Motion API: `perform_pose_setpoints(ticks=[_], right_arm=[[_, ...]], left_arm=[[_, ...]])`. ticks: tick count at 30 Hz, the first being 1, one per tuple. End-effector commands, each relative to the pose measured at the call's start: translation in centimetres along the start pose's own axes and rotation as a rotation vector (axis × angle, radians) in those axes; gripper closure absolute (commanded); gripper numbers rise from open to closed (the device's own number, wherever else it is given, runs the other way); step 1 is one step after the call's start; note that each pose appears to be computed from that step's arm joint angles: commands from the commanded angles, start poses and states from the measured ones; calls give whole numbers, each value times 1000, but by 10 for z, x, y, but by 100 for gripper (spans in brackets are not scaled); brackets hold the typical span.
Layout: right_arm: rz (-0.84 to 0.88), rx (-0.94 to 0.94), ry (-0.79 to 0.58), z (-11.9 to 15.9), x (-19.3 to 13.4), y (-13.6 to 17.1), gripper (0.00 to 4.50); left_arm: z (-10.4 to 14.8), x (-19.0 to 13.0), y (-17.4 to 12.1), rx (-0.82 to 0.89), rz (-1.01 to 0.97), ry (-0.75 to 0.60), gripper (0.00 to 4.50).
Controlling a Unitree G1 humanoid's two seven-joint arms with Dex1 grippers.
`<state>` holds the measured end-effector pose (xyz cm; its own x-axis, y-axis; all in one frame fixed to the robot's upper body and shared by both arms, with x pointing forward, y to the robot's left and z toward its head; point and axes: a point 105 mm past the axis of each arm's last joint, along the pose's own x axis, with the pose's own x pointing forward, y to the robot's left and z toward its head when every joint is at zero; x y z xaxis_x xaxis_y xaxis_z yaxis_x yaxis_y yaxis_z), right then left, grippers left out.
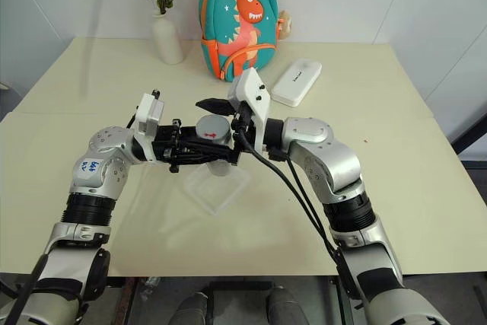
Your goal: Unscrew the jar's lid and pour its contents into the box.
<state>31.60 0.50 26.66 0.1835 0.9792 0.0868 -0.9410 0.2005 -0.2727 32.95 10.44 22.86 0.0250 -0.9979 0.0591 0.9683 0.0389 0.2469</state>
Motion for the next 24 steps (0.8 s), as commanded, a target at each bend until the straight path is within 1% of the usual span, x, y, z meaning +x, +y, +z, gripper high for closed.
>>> perform_pose_setpoints(ticks=[1, 5, 13, 24], right_arm=[[-3, -40, -19, 6, -1, -2, 3], [-22, -52, -18, 7, -4, -7, 3], [-37, -79, -16, 18, -22, -13, 3], [-39, -68, 74, 10, -52, -8, 3]], left_arm=[[21, 3, -3, 74, -29, -45, 231], [20, 2, -5, 69, -34, -42, 231], [13, -8, -6, 48, -12, -22, 231], [12, -16, -1, 51, 36, -17, 231]])
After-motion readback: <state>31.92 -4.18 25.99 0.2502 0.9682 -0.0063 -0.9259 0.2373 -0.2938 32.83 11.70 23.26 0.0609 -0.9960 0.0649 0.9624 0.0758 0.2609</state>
